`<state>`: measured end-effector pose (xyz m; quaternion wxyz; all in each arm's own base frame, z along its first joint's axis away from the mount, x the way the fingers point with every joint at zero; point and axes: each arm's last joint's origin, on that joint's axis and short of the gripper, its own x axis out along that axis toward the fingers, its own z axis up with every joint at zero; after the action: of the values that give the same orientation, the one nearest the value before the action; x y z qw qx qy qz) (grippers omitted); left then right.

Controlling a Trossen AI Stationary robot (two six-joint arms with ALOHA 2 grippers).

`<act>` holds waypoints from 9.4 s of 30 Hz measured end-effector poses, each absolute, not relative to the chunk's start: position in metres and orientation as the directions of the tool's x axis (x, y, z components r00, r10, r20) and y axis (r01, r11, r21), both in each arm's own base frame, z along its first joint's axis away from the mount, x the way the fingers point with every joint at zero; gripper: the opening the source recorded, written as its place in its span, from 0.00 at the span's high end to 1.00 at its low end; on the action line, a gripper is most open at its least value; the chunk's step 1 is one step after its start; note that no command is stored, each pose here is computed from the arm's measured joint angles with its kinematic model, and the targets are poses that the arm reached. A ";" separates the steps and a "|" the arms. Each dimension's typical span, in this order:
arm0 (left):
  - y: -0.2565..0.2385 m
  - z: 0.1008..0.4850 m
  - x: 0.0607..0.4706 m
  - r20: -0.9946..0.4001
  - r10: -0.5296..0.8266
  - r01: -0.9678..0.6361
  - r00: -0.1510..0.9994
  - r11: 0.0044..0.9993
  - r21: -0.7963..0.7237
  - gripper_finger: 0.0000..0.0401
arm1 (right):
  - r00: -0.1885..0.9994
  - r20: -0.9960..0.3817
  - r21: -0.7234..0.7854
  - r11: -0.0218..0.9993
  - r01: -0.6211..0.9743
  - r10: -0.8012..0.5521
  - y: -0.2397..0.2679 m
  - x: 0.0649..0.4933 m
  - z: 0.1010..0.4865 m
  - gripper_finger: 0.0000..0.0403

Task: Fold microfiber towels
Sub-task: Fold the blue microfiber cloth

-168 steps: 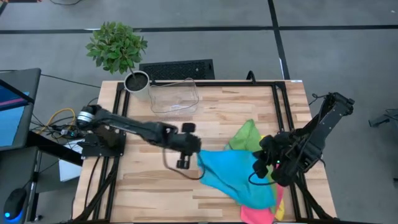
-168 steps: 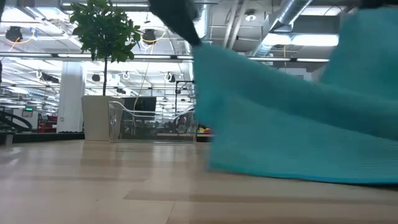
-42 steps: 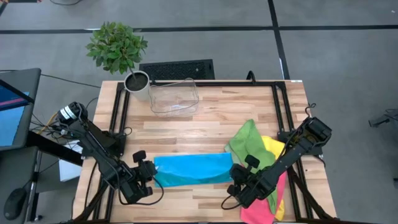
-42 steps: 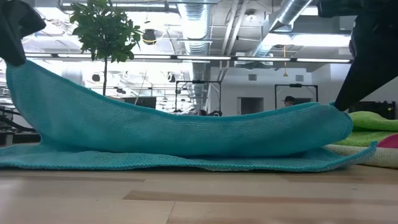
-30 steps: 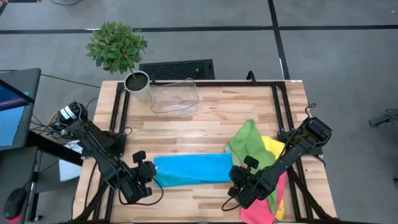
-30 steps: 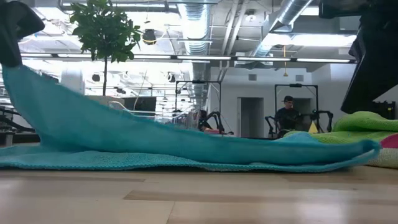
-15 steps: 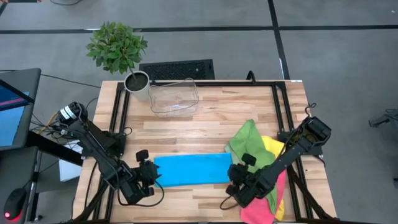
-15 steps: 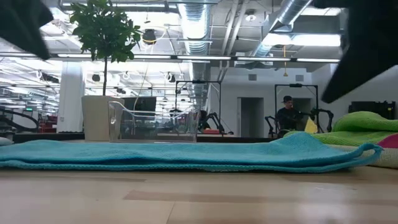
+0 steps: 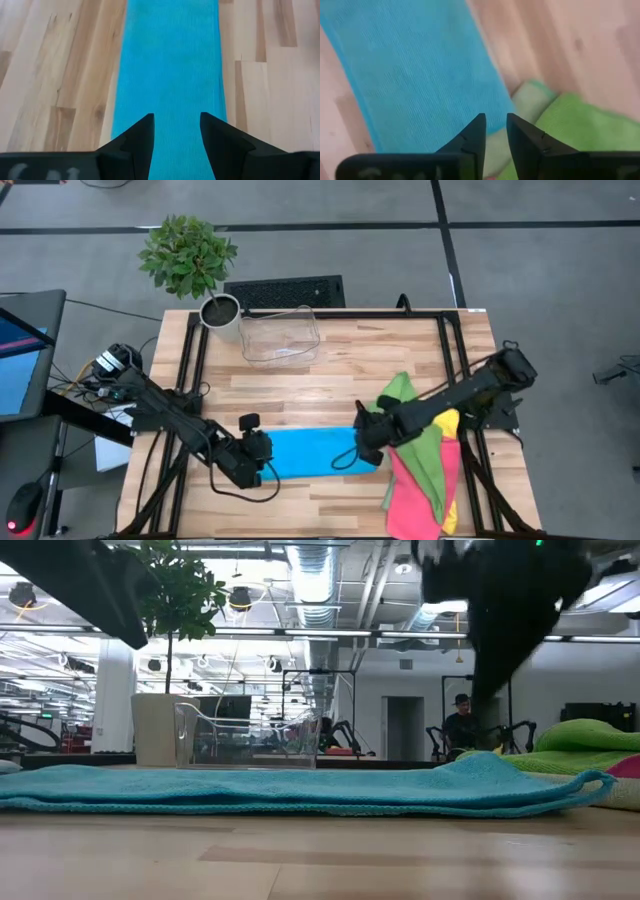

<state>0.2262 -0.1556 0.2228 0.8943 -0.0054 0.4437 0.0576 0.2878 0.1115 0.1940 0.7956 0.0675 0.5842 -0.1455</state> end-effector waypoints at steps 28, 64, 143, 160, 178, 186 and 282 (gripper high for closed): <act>-0.148 0.188 0.221 -0.791 0.062 -0.106 0.608 0.994 -0.003 0.62 | 0.212 -0.972 -0.023 0.943 0.331 -0.098 0.080 0.285 0.150 0.76; -0.149 0.190 0.223 -0.776 0.057 -0.106 0.629 0.994 -0.013 0.62 | 0.678 -0.726 0.308 0.936 0.171 0.115 0.072 0.352 0.207 0.95; -0.156 0.191 0.217 -0.756 0.081 -0.156 0.650 0.987 -0.028 0.63 | 0.865 -0.481 0.247 0.969 -0.021 0.142 0.085 0.434 0.129 0.62; -0.156 0.188 0.184 -0.687 0.350 -0.437 0.637 0.898 0.053 0.67 | 0.842 -0.513 0.240 0.970 -0.044 0.165 0.101 0.432 0.109 0.74; -0.133 0.154 0.147 -0.729 0.308 -0.521 0.611 0.850 -0.077 0.49 | 0.847 -0.508 0.169 0.982 -0.081 0.158 0.130 0.420 0.128 0.75; -0.132 0.149 0.143 -0.786 0.265 -0.505 0.558 0.860 -0.068 0.39 | 0.840 -0.521 0.166 0.983 -0.078 0.155 0.130 0.420 0.127 0.75; -0.086 0.180 0.298 -0.557 0.120 -0.362 0.822 0.865 -0.348 1.00 | 0.639 -0.762 0.017 0.984 0.179 -0.103 0.182 0.355 0.129 0.75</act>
<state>0.2976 -0.0857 0.1799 0.9275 -0.2250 0.2688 0.1298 0.3548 0.1823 0.1294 0.9041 0.0456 0.4178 -0.0779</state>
